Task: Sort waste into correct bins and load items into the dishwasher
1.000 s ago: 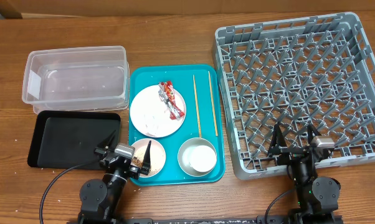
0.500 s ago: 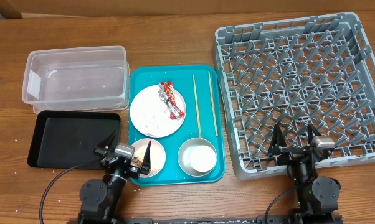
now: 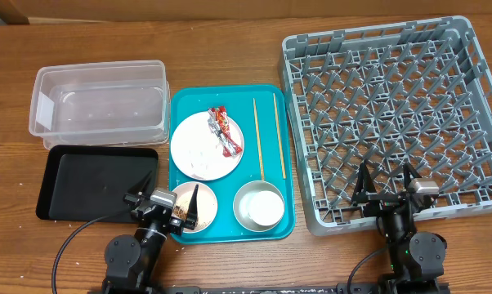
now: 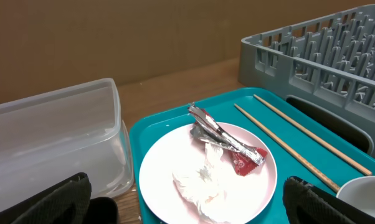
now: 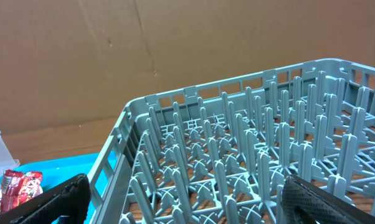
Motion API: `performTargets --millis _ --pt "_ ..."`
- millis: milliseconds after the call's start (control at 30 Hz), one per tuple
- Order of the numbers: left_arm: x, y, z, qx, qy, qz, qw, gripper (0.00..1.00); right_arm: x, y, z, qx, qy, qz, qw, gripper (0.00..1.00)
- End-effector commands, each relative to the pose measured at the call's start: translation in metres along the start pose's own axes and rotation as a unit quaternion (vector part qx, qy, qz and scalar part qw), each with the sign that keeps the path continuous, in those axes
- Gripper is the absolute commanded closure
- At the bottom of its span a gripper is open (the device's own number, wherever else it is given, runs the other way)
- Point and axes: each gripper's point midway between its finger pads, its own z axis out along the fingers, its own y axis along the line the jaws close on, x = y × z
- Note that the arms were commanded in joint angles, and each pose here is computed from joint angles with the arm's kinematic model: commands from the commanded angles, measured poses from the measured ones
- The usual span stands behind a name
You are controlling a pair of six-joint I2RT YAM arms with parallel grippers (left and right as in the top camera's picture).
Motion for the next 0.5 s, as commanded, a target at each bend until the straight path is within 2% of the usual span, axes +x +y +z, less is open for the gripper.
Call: performTargets --millis 0,400,467 --pt "0.0004 -0.0037 0.0 0.009 -0.001 0.001 1.0 0.0 0.0009 -0.0003 -0.0001 -0.001 -0.003 -0.002 1.0 0.0" --pt "0.0001 -0.0038 0.0 0.009 -0.002 0.0 1.0 0.0 0.0009 -0.0004 -0.0001 -0.001 -0.003 -0.002 1.0 0.0" --pt "-0.0017 -0.0123 -0.0004 0.034 -0.006 -0.007 0.999 0.0 0.0009 -0.0003 -0.0001 -0.001 -0.003 -0.002 1.0 0.0"
